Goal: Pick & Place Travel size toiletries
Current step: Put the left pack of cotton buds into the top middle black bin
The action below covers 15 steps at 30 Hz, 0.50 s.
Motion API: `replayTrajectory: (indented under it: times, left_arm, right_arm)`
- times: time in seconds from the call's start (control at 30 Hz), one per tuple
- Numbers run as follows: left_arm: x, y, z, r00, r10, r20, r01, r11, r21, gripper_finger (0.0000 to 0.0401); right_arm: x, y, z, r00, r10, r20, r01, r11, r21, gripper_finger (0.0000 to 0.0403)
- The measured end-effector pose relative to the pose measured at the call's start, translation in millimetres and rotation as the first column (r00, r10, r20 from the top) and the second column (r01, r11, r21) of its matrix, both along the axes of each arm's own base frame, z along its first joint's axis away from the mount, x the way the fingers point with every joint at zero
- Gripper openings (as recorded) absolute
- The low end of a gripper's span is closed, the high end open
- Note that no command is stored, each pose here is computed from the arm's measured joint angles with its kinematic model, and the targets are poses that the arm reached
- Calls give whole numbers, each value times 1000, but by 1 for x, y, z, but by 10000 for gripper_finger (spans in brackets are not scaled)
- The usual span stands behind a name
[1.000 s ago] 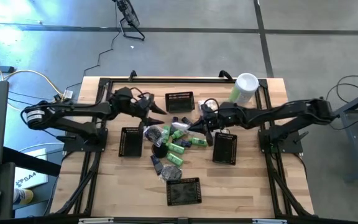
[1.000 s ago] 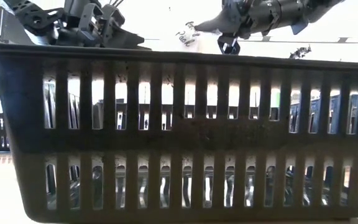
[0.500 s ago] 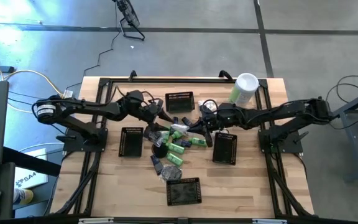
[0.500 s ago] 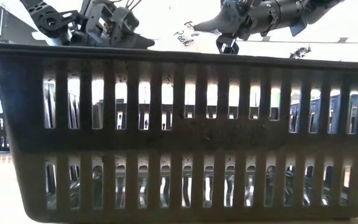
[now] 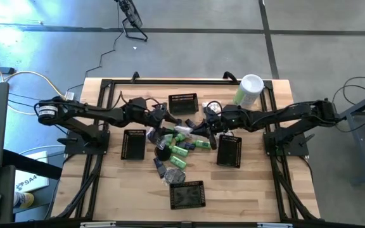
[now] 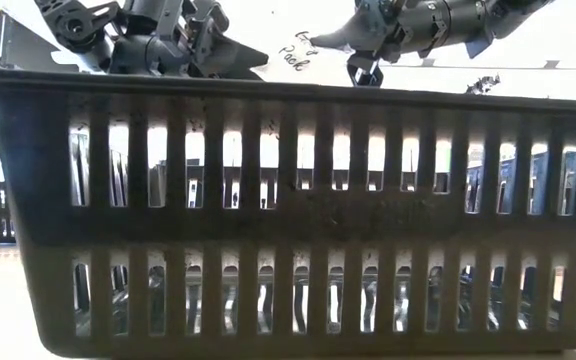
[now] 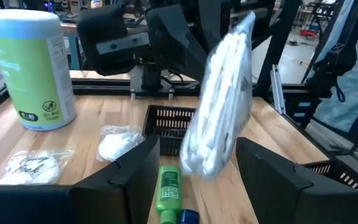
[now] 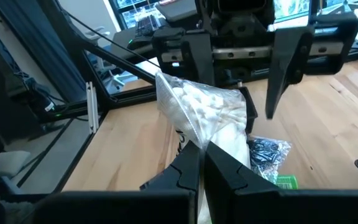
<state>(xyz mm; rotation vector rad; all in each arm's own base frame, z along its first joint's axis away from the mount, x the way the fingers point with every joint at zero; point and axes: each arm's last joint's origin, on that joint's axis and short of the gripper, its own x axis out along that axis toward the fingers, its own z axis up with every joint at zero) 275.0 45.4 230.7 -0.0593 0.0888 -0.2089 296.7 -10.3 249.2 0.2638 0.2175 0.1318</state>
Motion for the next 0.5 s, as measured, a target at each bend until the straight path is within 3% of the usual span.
replayTrajectory:
  times: [0.5]
  left_arm:
    - [27,-7,0,998,-62,19,62,998,-20,209]
  right_arm:
    - [0,0,1,1000,-1,13,1,1000,-4,4]
